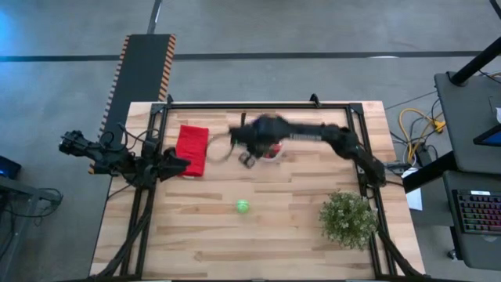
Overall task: Pick and placing Produce into tupperware
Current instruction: Put the pink peach into the transparent bin, then put the green cabbage into the transparent bin, then return to Home Position
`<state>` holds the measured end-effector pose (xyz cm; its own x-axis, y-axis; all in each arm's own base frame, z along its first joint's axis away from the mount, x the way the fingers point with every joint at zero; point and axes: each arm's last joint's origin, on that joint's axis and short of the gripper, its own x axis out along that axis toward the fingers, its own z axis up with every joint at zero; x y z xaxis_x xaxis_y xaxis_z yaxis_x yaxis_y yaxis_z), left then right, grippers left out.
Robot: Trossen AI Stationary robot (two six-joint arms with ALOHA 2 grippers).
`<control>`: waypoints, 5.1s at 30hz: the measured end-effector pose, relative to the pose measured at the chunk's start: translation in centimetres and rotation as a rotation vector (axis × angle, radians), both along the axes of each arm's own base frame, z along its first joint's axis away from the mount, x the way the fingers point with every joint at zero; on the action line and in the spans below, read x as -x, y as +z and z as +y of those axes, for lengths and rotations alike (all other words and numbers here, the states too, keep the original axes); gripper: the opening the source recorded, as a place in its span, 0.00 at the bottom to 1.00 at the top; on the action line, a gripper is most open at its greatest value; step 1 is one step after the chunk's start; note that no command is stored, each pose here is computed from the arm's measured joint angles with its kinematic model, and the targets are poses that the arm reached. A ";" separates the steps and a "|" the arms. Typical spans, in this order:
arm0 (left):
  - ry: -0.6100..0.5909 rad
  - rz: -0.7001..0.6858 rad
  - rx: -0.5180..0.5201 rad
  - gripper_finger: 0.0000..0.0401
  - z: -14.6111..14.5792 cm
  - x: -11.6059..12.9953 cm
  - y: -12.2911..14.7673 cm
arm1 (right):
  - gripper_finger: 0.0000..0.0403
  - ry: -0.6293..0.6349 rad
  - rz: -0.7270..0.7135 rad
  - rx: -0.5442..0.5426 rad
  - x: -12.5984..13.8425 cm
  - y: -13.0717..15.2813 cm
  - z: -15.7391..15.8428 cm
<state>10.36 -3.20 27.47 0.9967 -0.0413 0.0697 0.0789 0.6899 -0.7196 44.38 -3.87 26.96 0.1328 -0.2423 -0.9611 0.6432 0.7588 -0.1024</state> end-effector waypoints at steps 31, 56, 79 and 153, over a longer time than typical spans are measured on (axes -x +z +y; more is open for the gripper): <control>-0.008 0.031 -0.015 0.48 -0.2 -0.4 -0.3 | 0.61 -0.046 -0.041 -0.126 0.1 -4.6 -8.4; -0.028 -0.004 -0.012 0.48 -0.2 -0.3 0.1 | 0.78 0.561 -0.148 -0.226 -3.0 -6.3 12.5; -0.082 -0.097 -0.010 0.48 0.6 2.0 0.7 | 0.75 0.551 -0.074 -0.182 -3.6 -11.0 13.4; -0.049 -0.240 -0.201 0.48 1.0 3.1 1.8 | 0.82 0.402 -0.962 0.147 22.6 22.2 8.8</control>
<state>7.26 -2.24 29.26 0.9493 -0.1257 0.2883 0.2667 0.8077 -0.5258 21.76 4.97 49.11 0.9206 -0.1162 -0.3728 0.2055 0.9560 0.2095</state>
